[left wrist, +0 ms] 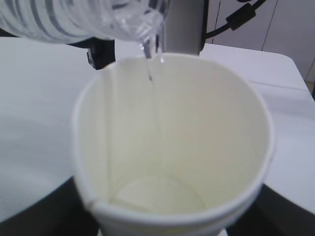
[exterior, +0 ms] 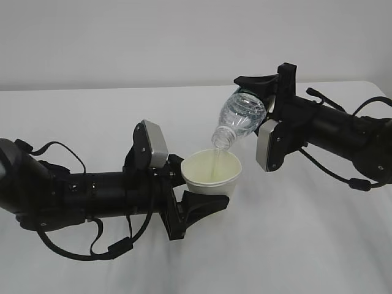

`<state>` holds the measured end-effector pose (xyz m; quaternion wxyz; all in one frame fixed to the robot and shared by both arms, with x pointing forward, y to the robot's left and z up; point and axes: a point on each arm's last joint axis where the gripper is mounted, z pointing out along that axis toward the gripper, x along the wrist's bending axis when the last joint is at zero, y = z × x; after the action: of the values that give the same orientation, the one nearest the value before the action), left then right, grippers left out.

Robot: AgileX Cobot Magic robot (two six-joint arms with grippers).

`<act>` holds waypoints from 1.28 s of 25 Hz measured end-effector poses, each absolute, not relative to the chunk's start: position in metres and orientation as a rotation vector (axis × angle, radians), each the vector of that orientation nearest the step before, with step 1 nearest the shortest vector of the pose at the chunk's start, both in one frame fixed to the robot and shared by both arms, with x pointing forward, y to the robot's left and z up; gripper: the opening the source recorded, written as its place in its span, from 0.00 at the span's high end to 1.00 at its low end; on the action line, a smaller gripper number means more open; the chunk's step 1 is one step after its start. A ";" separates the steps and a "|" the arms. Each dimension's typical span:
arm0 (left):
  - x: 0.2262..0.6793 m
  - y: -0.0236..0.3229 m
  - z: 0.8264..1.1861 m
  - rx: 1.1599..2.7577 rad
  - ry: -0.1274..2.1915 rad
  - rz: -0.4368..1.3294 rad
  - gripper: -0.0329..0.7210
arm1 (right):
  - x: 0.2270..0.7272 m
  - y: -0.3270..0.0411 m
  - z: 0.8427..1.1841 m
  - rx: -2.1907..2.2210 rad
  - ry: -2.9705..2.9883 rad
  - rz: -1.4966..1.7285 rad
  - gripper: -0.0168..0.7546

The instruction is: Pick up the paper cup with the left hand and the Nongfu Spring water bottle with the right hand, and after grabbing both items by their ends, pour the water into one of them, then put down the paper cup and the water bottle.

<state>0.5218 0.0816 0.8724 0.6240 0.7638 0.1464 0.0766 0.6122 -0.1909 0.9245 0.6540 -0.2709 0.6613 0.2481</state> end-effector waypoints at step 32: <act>0.522 0.082 0.872 1.754 0.336 0.176 0.31 | 0.612 -0.191 0.925 -0.620 1.495 0.557 0.37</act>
<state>0.5218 0.0816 0.8724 0.6238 0.7639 0.1465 0.0767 0.6121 -0.1909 0.9246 0.6555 -0.2736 0.6596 0.2458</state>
